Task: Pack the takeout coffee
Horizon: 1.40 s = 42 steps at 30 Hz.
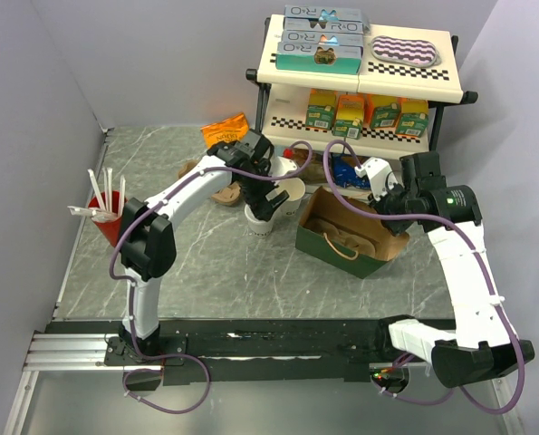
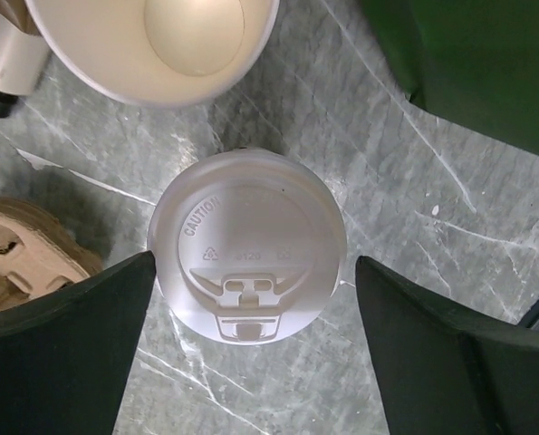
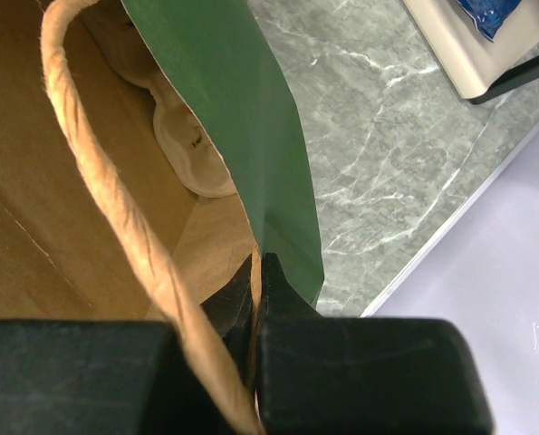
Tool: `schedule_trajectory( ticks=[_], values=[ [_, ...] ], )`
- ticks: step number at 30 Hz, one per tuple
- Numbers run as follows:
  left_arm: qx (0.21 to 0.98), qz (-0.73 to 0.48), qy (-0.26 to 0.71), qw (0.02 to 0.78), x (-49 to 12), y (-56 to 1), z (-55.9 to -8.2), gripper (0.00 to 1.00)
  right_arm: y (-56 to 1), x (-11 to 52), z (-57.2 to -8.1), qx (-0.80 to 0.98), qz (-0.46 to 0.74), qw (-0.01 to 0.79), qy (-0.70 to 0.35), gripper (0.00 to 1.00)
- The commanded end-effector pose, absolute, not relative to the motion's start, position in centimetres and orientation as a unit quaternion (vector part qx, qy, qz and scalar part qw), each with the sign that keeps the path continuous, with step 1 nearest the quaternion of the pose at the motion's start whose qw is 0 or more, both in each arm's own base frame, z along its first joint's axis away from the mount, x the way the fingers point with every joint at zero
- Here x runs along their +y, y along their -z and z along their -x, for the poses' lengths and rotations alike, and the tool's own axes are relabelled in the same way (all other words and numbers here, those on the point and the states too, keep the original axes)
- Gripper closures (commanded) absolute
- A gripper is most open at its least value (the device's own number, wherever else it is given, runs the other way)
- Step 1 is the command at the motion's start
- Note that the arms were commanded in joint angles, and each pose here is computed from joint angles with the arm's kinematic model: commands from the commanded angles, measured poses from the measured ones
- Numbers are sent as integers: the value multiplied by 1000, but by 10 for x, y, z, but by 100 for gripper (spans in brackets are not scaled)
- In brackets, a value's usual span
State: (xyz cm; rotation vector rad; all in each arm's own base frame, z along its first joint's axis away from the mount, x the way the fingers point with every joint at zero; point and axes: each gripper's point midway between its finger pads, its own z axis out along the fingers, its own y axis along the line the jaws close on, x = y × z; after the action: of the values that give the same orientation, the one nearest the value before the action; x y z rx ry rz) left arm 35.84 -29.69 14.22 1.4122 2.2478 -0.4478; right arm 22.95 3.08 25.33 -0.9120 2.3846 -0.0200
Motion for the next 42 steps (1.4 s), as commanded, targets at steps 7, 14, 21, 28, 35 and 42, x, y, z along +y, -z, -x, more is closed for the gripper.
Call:
schedule_trajectory(
  ticks=[7,14,21,28,35,42],
  values=[
    [815,-513,155,220,-292,-147,-360,7,-260,34,-238,891,336,306,3,100],
    [820,-509,143,220,-289,-145,-363,10,-260,34,-239,890,336,307,2,100],
    [824,-504,134,222,-286,-141,-365,12,-260,34,-238,890,336,308,1,100],
    [828,-500,128,222,-284,-135,-366,18,-260,35,-237,891,336,307,-1,100],
    [823,-504,136,222,-284,-138,-360,29,-263,35,-237,890,335,310,-1,100],
    [818,-504,140,239,-276,-166,-348,33,-268,35,-235,889,333,315,-1,100]
  ],
)
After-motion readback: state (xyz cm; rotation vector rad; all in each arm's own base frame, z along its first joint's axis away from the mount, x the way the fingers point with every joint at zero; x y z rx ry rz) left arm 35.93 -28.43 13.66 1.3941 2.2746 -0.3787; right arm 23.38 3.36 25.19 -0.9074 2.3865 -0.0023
